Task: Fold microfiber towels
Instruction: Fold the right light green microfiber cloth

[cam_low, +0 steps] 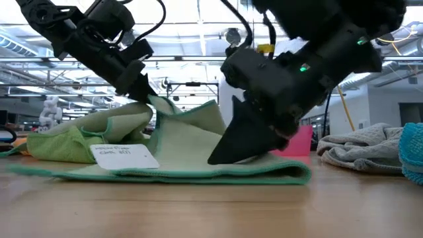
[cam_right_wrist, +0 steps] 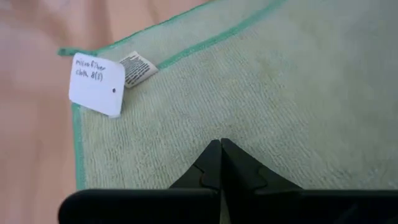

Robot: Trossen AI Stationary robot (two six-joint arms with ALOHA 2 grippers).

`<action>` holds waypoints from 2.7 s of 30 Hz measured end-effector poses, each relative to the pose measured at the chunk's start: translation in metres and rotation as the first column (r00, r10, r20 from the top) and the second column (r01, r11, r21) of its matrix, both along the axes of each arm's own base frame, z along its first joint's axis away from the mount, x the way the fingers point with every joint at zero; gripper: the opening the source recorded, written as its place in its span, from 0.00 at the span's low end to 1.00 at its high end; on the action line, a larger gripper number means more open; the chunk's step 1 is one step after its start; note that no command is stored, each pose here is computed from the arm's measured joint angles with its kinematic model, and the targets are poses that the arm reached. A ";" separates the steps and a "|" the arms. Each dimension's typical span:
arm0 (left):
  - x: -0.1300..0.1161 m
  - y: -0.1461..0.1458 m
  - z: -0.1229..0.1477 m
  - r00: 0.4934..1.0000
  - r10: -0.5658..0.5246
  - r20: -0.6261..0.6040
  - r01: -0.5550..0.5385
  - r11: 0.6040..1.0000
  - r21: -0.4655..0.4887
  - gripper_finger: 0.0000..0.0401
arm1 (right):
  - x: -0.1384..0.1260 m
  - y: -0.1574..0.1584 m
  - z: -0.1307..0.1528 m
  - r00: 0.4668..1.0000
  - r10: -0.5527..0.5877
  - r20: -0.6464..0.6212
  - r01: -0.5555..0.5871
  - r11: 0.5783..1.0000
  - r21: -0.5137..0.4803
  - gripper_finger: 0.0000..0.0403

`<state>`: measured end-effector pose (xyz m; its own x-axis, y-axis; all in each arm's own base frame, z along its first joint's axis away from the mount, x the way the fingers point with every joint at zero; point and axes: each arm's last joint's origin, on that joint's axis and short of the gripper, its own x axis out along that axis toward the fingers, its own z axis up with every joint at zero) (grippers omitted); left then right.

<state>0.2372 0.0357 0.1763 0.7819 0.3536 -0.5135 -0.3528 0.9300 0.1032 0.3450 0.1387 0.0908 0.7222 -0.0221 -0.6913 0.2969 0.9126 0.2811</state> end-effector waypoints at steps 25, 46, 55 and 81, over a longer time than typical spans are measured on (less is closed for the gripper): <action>-0.016 -0.009 -0.026 0.965 0.088 -0.246 -0.096 0.995 -0.022 0.50 | -0.015 0.024 -0.006 0.996 0.037 -0.085 -0.025 0.990 0.141 0.00; -0.038 0.022 -0.032 0.972 0.208 -0.110 -0.213 0.976 -0.041 0.30 | -0.012 0.027 0.000 0.999 -0.036 -0.024 0.040 0.974 0.224 0.00; -0.040 -0.003 -0.001 0.979 0.178 0.096 -0.171 0.982 -0.076 0.30 | -0.017 0.023 0.023 0.999 -0.046 -0.005 0.047 0.987 0.155 0.00; -0.043 -0.002 0.014 0.905 0.369 0.213 -0.399 0.910 0.118 0.30 | -0.018 -0.081 0.056 0.980 0.190 0.052 -0.185 0.979 -0.091 0.26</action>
<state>0.1943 0.0341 0.1903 0.6435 0.7083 -0.2901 -0.7054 0.6960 0.1345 0.3273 0.0572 0.1468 0.7594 0.0609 -0.6478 0.1032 0.9717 0.2123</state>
